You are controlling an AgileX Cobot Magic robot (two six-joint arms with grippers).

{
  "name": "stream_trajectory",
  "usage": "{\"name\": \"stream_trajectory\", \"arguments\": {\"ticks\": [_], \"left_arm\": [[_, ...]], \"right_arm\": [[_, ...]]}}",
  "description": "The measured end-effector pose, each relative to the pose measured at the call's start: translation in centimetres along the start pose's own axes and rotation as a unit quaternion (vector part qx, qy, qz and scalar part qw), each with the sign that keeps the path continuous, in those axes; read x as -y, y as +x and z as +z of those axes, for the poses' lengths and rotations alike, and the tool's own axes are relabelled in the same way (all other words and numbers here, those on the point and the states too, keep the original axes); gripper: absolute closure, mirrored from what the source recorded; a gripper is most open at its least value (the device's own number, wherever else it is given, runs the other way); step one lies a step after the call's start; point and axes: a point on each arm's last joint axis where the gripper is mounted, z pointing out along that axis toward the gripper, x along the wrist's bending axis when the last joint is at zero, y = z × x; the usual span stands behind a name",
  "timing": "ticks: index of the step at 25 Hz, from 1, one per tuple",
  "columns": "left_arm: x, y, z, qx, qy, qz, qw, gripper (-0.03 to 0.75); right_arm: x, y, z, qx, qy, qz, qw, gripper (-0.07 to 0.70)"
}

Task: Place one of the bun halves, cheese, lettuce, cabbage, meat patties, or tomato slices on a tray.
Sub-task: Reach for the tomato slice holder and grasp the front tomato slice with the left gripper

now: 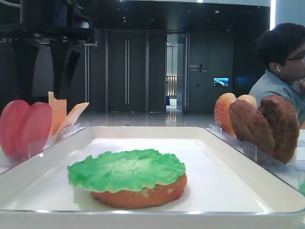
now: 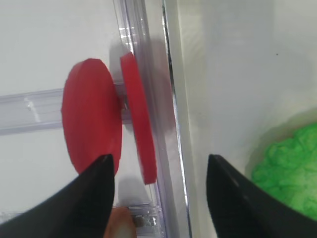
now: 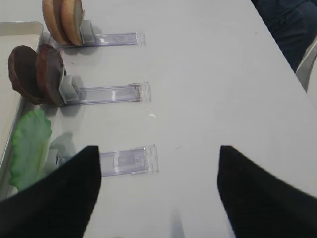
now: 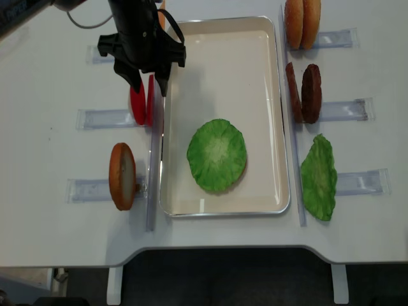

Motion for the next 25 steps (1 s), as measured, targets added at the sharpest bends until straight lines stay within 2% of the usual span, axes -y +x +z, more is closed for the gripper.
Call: {"name": "stream_trajectory", "arguments": {"ticks": [7, 10, 15, 25], "left_arm": [[-0.4, -0.3, 1.7, -0.007, 0.013, 0.003, 0.9999, 0.265], [-0.5, -0.3, 1.9, -0.011, 0.014, 0.005, 0.9998, 0.289], [-0.6, -0.3, 2.0, -0.014, 0.009, 0.007, 0.9998, 0.327], [-0.6, -0.2, 2.0, -0.015, 0.005, 0.008, 0.9998, 0.335]], "right_arm": [[0.0, 0.0, 0.0, 0.0, 0.0, 0.0, 1.0, 0.144], [0.0, 0.0, 0.0, 0.0, 0.0, 0.0, 1.0, 0.144], [0.0, 0.0, 0.0, 0.0, 0.0, 0.0, 1.0, 0.144], [0.0, 0.0, 0.0, 0.0, 0.0, 0.0, 1.0, 0.144]]}}
